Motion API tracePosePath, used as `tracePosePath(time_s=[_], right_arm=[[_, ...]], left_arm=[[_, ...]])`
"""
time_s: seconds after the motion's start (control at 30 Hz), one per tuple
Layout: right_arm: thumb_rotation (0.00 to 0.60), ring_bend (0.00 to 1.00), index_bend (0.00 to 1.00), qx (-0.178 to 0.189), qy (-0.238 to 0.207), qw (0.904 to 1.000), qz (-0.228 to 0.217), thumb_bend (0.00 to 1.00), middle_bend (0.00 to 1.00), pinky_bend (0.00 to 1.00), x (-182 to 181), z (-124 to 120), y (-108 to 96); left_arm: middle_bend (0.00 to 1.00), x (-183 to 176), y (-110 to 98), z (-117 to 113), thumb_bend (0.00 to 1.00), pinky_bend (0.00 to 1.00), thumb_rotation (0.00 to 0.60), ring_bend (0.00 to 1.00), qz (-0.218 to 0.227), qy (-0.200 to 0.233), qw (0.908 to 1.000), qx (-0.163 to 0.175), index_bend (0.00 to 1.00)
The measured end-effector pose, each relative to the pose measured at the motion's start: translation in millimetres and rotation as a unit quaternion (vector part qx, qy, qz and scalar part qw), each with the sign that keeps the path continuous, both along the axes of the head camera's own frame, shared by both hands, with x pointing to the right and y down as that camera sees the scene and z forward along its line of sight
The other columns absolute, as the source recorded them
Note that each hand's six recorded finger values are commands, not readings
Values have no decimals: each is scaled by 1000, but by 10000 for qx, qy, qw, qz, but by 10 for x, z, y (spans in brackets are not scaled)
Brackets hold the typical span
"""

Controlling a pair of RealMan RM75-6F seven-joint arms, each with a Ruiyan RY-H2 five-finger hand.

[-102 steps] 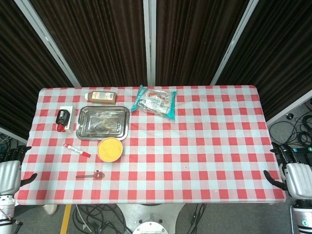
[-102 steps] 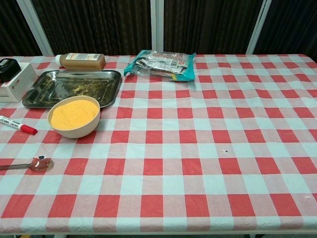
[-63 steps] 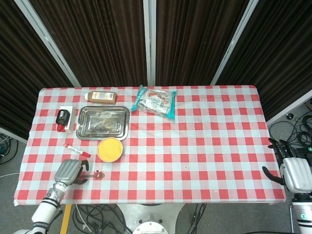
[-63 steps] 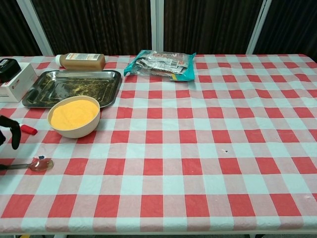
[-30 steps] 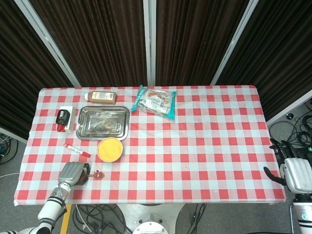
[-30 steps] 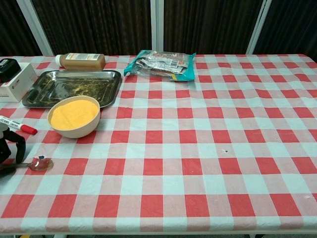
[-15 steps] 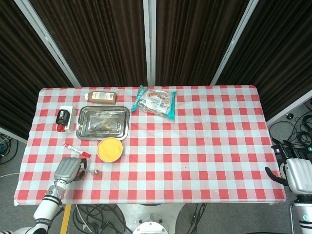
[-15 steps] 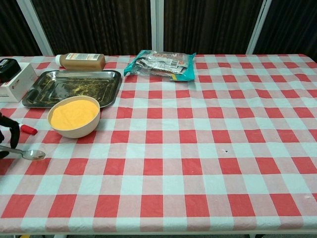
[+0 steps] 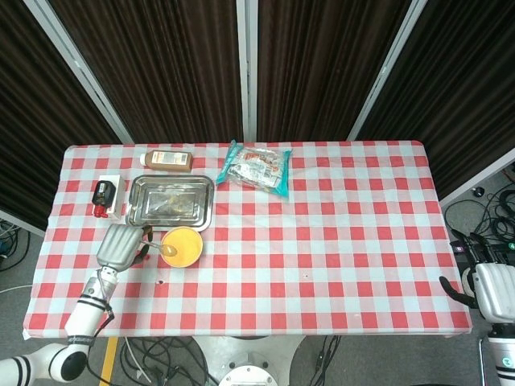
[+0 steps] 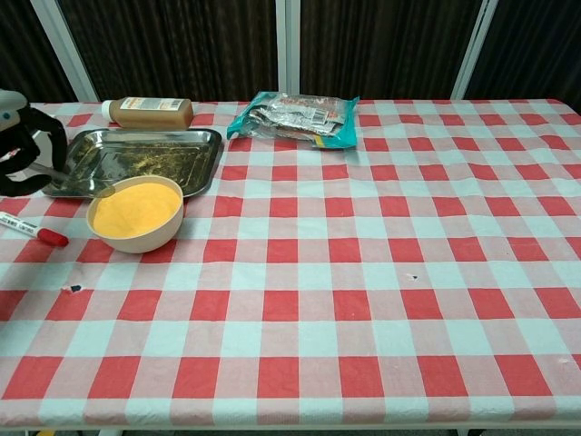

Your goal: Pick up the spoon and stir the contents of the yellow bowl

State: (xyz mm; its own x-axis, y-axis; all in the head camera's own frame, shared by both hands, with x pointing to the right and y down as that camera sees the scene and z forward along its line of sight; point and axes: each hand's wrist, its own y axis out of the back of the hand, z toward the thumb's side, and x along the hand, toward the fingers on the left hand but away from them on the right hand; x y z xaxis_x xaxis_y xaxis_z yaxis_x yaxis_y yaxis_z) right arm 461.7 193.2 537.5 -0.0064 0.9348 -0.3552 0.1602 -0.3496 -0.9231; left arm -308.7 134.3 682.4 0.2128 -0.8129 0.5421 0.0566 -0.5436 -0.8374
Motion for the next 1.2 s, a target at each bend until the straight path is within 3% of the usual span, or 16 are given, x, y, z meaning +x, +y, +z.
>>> tracePosePath(time_s=[0.33, 0.9, 1.2], right_arm=[[600, 113, 116, -2, 37, 10000, 55, 192, 280, 210, 39, -10, 13], [600, 113, 116, -21, 47, 10000, 60, 192, 280, 211, 38, 2, 4], [600, 114, 116, -9, 35, 10000, 63, 192, 280, 214, 60, -6, 28]], left_arm=[[945, 261, -56, 352, 411, 1000, 600, 929, 93, -163, 9995, -273, 631], [922, 420, -1, 322, 386, 1000, 600, 928, 324, -242, 9987, -316, 484], [921, 387, -52, 319, 384, 1000, 600, 928, 346, -335, 9981, -397, 544]])
